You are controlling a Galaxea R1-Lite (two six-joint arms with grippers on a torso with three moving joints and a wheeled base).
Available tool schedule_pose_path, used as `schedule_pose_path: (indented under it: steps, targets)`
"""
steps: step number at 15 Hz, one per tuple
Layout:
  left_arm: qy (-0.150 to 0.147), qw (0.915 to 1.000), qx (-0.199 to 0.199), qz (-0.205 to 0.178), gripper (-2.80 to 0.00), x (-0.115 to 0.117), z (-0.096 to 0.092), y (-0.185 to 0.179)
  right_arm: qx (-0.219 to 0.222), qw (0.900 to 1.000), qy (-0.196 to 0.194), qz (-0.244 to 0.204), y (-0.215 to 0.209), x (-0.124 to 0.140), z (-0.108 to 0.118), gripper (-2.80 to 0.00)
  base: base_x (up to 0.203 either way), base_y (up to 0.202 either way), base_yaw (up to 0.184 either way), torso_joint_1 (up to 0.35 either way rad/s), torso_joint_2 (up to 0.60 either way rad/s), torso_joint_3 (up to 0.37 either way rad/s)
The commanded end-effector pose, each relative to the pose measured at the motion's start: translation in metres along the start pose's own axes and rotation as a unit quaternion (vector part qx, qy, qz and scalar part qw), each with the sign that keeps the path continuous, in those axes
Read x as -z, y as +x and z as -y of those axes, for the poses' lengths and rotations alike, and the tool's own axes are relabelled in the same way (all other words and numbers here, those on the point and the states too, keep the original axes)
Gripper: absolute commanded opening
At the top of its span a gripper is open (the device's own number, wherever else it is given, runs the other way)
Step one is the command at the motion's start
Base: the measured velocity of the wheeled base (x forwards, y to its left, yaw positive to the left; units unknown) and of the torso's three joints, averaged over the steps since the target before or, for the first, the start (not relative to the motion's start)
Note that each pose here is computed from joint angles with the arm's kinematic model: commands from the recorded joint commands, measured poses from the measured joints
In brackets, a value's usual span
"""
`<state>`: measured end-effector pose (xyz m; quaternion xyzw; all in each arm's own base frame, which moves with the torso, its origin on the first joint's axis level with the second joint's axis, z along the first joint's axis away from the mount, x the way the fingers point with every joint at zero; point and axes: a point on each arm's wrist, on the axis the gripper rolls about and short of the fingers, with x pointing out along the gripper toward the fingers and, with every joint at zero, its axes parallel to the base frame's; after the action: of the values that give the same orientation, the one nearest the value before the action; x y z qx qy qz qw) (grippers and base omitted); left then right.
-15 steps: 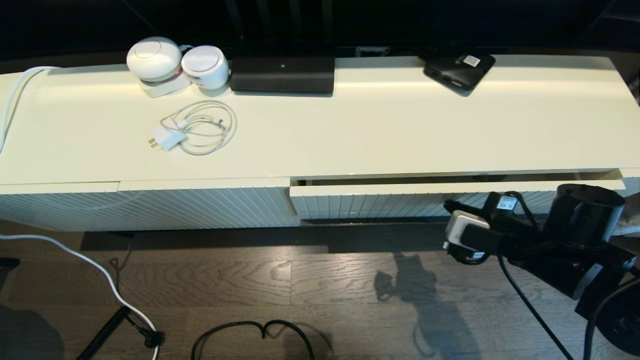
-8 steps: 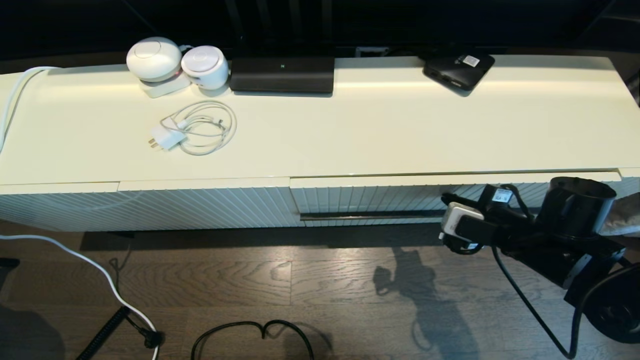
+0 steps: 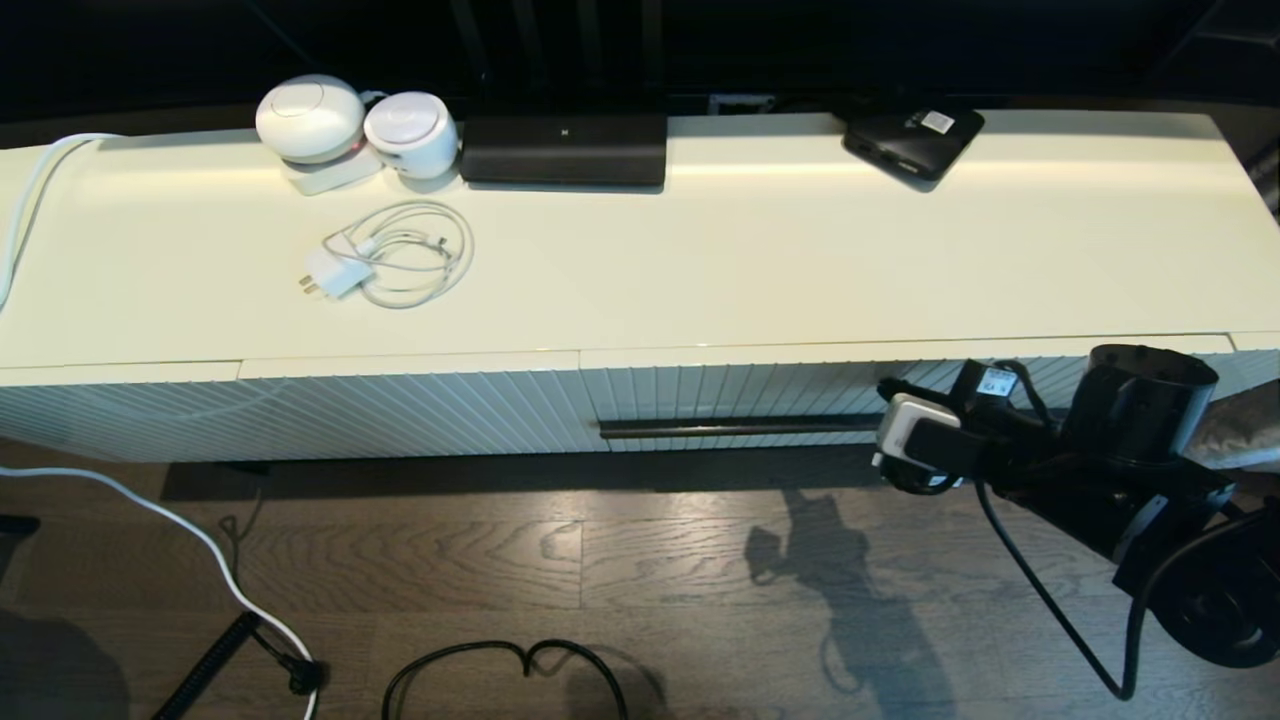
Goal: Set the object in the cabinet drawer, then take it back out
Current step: Close the drawer, then open the drawer
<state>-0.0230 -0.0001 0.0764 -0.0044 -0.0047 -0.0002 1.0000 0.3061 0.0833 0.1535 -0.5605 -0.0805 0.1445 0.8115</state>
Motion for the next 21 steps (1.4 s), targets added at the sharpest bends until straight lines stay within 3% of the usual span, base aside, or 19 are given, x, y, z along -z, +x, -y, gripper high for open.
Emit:
schedule_pose_path:
  steps: [1, 3, 8, 10, 12, 14, 16, 18, 19, 20, 21]
  targets:
    - [0.0, 1.0, 0.0, 0.001, -2.8, 0.0, 0.0, 0.0, 0.009, 1.0, -0.001, 0.0, -0.004, -0.001, 0.004, -2.8, 0.0, 0.0, 0.0, 0.0, 0.0, 0.0]
    - [0.0, 1.0, 0.0, 0.001, -2.8, 0.0, 0.0, 0.0, 0.016, 1.0, 0.01, 0.002, -0.017, -0.007, 0.018, -2.8, 0.0, 0.0, 0.0, 0.0, 0.0, 0.0]
    - [0.0, 1.0, 0.0, 0.001, -2.8, 0.0, 0.0, 0.0, -0.02, 0.999, 0.038, -0.022, -0.07, -0.017, 0.044, -2.8, 0.0, 0.0, 0.0, 0.0, 0.0, 0.0]
    - [0.0, 1.0, 0.0, 0.001, -2.8, 0.0, 0.0, 0.0, -0.035, 0.996, 0.064, -0.048, -0.098, -0.012, 0.044, -2.8, 0.0, 0.0, 0.0, 0.0, 0.0, 0.0]
    - [0.0, 1.0, 0.0, 0.001, -2.8, 0.0, 0.0, 0.0, -0.008, 0.99, 0.103, -0.094, -0.126, 0.003, 0.052, -2.8, 0.0, 0.0, 0.0, 0.0, 0.0, 0.0]
    - [0.0, 1.0, 0.0, 0.001, -2.8, 0.0, 0.0, 0.0, 0.057, 0.973, 0.185, -0.127, -0.14, 0.01, 0.073, -2.8, 0.0, 0.0, 0.0, 0.0, 0.0, 0.0]
    - [0.0, 1.0, 0.0, 0.001, -2.8, 0.0, 0.0, 0.0, 0.152, 0.932, 0.271, -0.188, -0.145, 0.009, 0.099, -2.8, 0.0, 0.0, 0.0, 0.0, 0.0, 0.0]
    - [0.0, 1.0, 0.0, 0.001, -2.8, 0.0, 0.0, 0.0, 0.242, 0.867, 0.333, -0.283, -0.148, 0.011, 0.11, -2.8, 0.0, 0.0, 0.0, 0.0, 0.0, 0.0]
    - [0.0, 1.0, 0.0, 0.001, -2.8, 0.0, 0.0, 0.0, 0.271, 0.827, 0.374, -0.321, -0.146, 0.013, 0.109, -2.8, 0.0, 0.0, 0.0, 0.0, 0.0, 0.0]
    - [0.0, 1.0, 0.0, 0.001, -2.8, 0.0, 0.0, 0.0, 0.275, 0.802, 0.412, -0.333, -0.141, 0.013, 0.109, -2.8, 0.0, 0.0, 0.0, 0.0, 0.0, 0.0]
    - [0.001, 1.0, 0.0, 0.001, -2.8, 0.0, 0.0, 0.0, 0.271, 0.785, 0.438, -0.343, -0.139, 0.012, 0.109, -2.8, 0.0, 0.0, 0.0, 0.0, 0.0, 0.0]
